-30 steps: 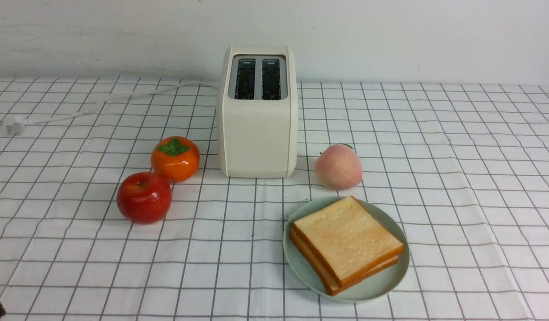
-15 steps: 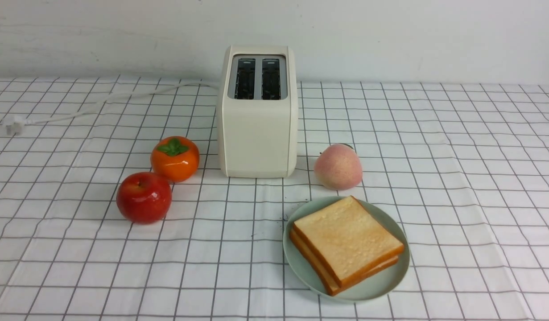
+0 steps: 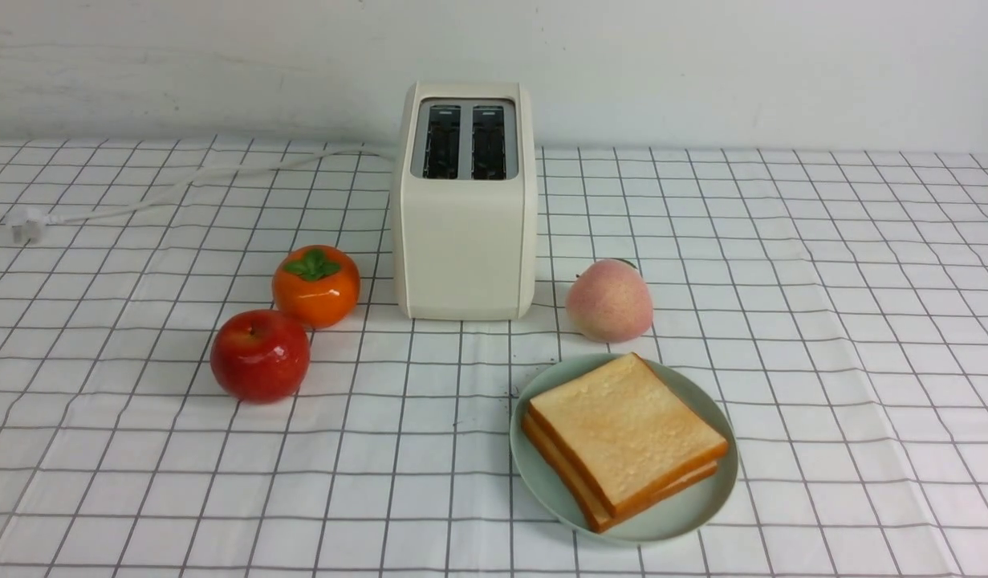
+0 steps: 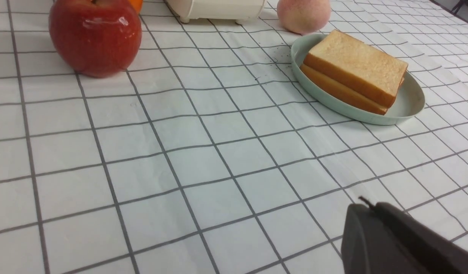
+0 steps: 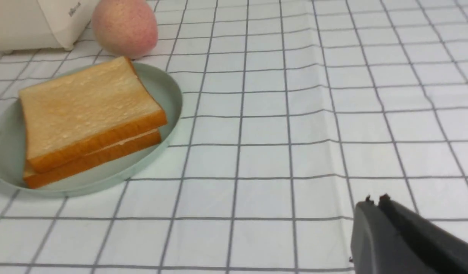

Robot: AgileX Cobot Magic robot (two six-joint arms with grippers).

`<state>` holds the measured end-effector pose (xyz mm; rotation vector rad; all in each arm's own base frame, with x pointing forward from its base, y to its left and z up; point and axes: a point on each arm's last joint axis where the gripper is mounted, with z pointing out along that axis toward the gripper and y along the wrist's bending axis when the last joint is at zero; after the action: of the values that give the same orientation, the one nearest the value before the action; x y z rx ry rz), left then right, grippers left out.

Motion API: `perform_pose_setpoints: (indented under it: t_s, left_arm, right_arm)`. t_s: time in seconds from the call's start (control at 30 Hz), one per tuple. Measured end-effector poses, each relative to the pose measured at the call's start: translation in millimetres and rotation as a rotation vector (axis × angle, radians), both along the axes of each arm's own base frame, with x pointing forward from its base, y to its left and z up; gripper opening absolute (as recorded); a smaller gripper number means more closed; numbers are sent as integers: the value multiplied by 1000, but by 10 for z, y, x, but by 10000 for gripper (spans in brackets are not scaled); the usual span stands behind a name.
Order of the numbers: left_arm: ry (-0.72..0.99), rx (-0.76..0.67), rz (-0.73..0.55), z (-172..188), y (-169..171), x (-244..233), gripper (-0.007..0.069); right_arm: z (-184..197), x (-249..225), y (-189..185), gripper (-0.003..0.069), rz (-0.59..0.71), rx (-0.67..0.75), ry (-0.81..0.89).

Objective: Take toasted bread from bread machine on white checkered table place on plate.

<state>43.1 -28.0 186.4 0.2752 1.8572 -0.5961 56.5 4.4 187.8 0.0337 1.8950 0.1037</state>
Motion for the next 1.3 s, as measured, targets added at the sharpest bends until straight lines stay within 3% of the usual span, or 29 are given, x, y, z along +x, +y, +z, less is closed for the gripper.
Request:
perform_pose_setpoints:
  t_s: [0.23, 0.43, 1.3]
  left_arm:
    - [7, 4, 0, -9, 1, -2, -5]
    - [8, 5, 0, -10, 1, -2, -1]
    - [9, 6, 0, -11, 1, -2, 19]
  right_arm:
    - [-146, -45, -32, 3, -22, -22, -16]
    - [-153, -47, -43, 3, 3, -137, -11]
    - [-151, -47, -43, 16, 7, -149, -12]
